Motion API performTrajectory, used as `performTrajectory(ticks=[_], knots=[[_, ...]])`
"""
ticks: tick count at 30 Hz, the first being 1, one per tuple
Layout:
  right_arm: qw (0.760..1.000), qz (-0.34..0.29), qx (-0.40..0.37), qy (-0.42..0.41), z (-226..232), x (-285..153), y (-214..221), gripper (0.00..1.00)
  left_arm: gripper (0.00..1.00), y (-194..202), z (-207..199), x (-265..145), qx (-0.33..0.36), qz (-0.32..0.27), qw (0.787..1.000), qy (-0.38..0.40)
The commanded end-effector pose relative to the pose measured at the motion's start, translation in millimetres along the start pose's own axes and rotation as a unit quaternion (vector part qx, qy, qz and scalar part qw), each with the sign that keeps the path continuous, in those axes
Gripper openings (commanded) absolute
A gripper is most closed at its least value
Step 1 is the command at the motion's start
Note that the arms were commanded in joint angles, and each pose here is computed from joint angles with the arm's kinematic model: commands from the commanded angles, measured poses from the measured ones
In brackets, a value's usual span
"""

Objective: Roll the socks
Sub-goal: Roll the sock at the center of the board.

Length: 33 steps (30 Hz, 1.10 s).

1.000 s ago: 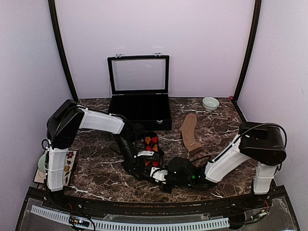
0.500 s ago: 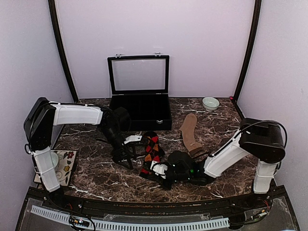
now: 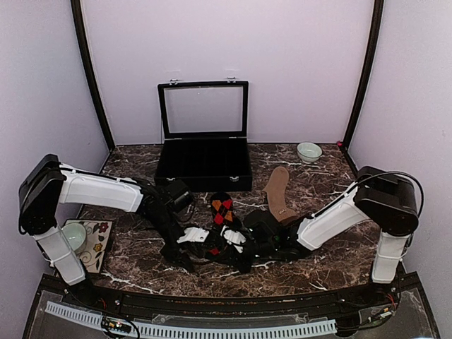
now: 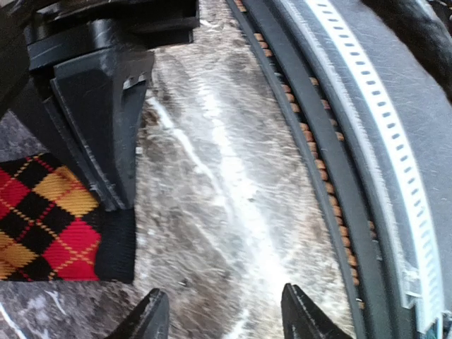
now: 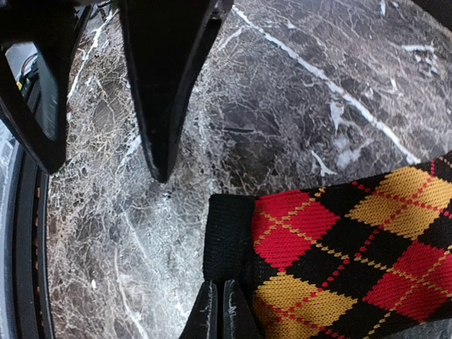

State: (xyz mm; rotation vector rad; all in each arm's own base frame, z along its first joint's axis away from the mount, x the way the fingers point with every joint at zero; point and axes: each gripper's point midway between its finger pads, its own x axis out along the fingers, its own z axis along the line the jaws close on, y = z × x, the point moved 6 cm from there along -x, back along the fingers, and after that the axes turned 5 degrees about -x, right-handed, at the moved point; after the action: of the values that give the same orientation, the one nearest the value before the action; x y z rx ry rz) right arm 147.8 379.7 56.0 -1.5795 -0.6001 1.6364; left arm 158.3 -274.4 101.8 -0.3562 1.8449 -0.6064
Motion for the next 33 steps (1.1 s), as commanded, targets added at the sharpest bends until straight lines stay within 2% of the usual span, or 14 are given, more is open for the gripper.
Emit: performTrajectory(ticks=[1,5,10,15,25,33], knots=[[0.988,0.118,0.09,-0.042,9,-4,53,0.0,0.55,-14,12,-2,0.06,-0.029,0.996,-0.059],[0.982,0.116,0.134,-0.063,4,-5,51,0.0,0.54,-20,15,2,0.085,-0.024,0.994,-0.072],[0.97,0.116,0.19,-0.097,-2,-2,52,0.0,0.54,-21,11,9,0.138,0.013,0.987,-0.08],[0.964,0.112,0.221,-0.101,-8,-3,54,0.0,0.5,-18,7,18,0.148,0.03,0.986,-0.071],[0.959,0.111,0.238,-0.105,-10,-3,54,0.0,0.43,-21,22,26,0.158,0.031,0.981,-0.109],[0.958,0.11,0.246,-0.101,-13,-4,54,0.0,0.41,-16,26,33,0.154,0.04,0.981,-0.11]])
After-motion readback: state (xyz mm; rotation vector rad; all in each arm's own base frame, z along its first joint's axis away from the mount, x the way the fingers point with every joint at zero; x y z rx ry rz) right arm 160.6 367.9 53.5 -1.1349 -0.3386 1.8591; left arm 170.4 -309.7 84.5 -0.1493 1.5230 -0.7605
